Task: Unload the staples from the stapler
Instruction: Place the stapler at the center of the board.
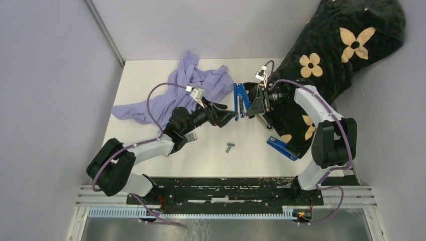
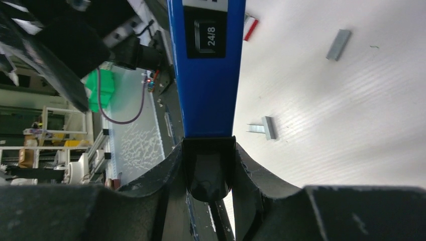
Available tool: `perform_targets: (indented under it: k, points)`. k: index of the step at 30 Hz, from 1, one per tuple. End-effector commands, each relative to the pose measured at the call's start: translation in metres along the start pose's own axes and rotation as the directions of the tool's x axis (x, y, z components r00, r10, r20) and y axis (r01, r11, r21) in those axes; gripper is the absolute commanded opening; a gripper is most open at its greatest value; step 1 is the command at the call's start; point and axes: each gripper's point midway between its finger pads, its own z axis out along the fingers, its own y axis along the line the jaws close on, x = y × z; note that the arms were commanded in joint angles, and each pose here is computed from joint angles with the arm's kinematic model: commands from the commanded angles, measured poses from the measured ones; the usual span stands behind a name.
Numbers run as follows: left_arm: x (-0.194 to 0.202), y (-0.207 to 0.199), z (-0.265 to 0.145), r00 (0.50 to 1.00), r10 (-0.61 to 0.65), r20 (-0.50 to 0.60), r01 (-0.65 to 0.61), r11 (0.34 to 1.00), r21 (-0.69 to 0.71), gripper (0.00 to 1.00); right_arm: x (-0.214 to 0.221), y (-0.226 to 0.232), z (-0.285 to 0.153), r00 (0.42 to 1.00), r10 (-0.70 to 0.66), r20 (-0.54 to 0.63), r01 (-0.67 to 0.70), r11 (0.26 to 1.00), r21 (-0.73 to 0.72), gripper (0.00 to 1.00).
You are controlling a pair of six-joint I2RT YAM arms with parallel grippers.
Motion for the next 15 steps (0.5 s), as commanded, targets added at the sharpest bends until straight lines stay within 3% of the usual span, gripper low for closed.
perform_targets:
  k: [1, 6, 9, 15]
  points:
    - [-0.038, 0.025, -0.022, 0.99, 0.116, 0.083, -0.095, 0.969, -0.227, 0.97, -0.027, -0.003, -0.009, 0.995, -0.096, 0.035, 0.092, 0.992, 0.085, 0.01]
    - [-0.061, 0.056, -0.068, 0.986, 0.105, 0.132, -0.033, 0.889, -0.457, 0.99, -0.04, -0.046, -0.016, 0.999, -0.051, 0.008, 0.046, 0.949, 0.312, 0.01]
    - [-0.068, 0.062, -0.093, 0.979, 0.092, 0.183, 0.015, 0.857, -0.516, 0.99, -0.047, -0.071, -0.014, 0.999, -0.026, -0.031, 0.037, 0.907, 0.42, 0.01]
    - [-0.068, 0.065, -0.119, 0.979, 0.09, 0.182, 0.031, 0.82, -0.571, 0.99, -0.053, -0.113, 0.004, 0.994, 0.082, -0.071, -0.02, 0.784, 0.62, 0.01]
